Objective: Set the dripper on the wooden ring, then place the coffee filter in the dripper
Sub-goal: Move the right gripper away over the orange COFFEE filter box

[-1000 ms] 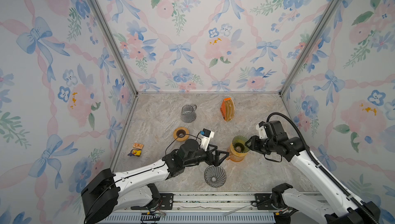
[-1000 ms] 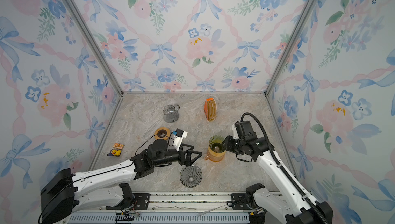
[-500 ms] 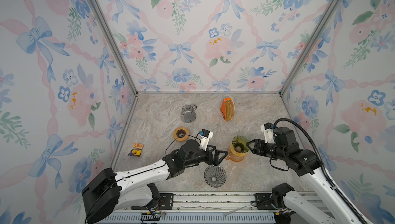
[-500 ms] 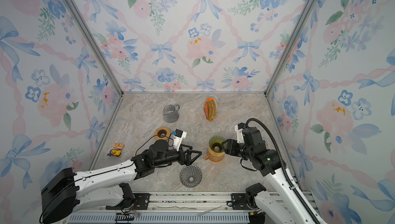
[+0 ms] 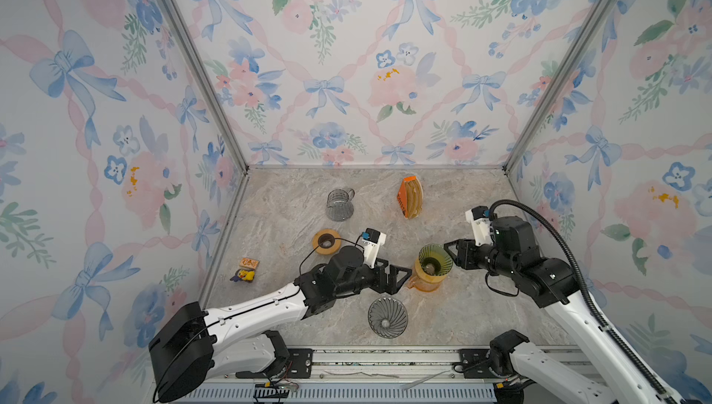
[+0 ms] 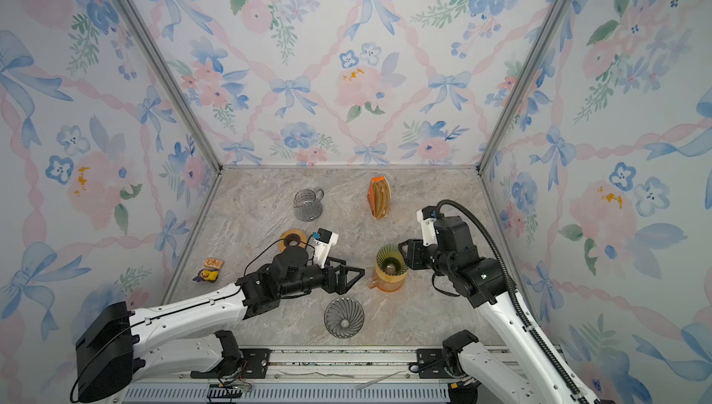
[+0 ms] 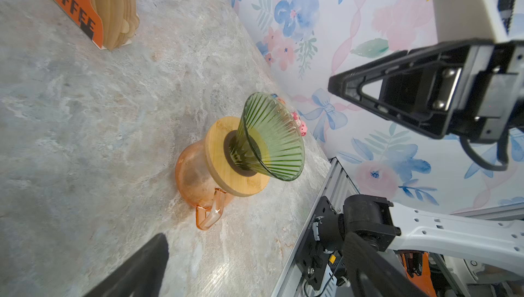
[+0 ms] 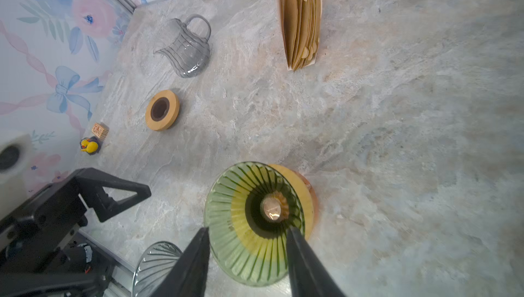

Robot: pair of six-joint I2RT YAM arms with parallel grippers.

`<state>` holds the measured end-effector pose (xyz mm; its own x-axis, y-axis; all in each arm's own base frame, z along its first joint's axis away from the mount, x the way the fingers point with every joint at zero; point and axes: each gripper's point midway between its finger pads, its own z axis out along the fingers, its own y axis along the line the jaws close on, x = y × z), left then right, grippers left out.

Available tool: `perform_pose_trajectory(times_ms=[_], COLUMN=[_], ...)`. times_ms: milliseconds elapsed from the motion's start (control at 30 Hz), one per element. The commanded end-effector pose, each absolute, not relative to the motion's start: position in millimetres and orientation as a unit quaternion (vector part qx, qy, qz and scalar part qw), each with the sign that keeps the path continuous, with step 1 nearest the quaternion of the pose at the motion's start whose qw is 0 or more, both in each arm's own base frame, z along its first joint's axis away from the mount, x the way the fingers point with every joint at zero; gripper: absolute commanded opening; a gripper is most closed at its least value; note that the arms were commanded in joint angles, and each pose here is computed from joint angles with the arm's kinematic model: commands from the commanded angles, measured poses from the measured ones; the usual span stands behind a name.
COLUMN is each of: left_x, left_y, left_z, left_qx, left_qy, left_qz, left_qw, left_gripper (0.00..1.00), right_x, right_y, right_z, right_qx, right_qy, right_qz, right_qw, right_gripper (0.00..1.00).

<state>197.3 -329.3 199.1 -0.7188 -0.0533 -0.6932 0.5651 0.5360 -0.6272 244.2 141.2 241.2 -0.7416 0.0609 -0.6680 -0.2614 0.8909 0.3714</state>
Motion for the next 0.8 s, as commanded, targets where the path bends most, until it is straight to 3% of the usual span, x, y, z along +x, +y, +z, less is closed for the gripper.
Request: perform_pose_trajectory(times_ms=[0,300,767], left_x=[205.9,211.9,227.8], left_y=[-326.8,-323.5,-318.5], left_z=[216.4,222.4,231.4], left_qx=[0.157,0.156,0.152], left_qy=[0.802,0.807,0.811], left_qz=[-0.448,-0.438,-0.425], left_qw=[0.362,0.364,0.373], left_gripper=[0.98,0.98,0.98], right_x=[270.4,345.0,445.9], right_y=[158.4,189.2,171.2], right_z=[264.3,278.3,226.5], right_qx=[-0.076,-0.077,-0.068], right_qy=[0.892,0.889,0.912], right_qz=[0.237,0.257,0.224], right_qw=[0.377,0.372,0.336], right_gripper=[0.45,0.44,0.42])
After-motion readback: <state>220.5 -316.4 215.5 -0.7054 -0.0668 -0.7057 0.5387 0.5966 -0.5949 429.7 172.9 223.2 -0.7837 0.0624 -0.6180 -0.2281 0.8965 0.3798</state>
